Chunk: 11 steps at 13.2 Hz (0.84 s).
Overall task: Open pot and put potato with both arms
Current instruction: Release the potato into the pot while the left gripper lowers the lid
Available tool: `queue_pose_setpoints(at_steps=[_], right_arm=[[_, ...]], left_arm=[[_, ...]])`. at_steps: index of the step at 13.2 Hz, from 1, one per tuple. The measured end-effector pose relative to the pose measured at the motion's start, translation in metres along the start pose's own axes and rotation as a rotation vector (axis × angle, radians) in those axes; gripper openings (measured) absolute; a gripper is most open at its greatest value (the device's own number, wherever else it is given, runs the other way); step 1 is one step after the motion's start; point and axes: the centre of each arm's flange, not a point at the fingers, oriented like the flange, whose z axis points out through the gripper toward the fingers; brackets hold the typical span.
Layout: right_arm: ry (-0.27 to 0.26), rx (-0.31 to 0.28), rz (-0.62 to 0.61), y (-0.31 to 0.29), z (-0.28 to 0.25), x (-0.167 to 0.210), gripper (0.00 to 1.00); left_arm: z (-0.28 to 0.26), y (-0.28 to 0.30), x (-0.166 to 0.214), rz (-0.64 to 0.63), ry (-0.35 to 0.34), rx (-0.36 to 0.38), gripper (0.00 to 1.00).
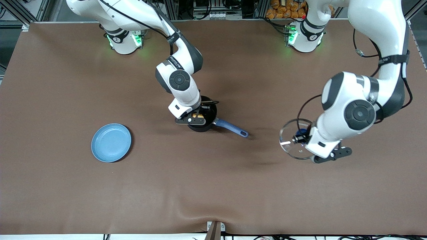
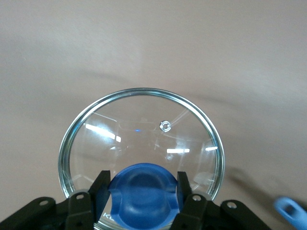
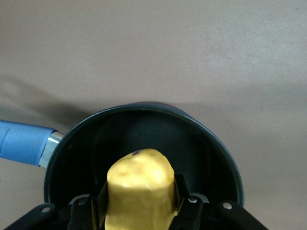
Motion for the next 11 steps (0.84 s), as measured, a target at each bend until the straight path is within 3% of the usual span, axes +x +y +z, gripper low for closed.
queue_pose_setpoints(at_steps=[3, 11], right_arm=[[0.027, 0.007, -0.006, -0.002, 0.023, 0.002, 0.58], [0.033, -0.012, 0.010, -0.007, 0.050, -0.005, 0.58]], left_arm=[[0.029, -0.036, 0.019, 0.018, -0.016, -0.002, 0.61], [0.056, -0.040, 0.014, 0.015, -0.041, 0.003, 0.61]])
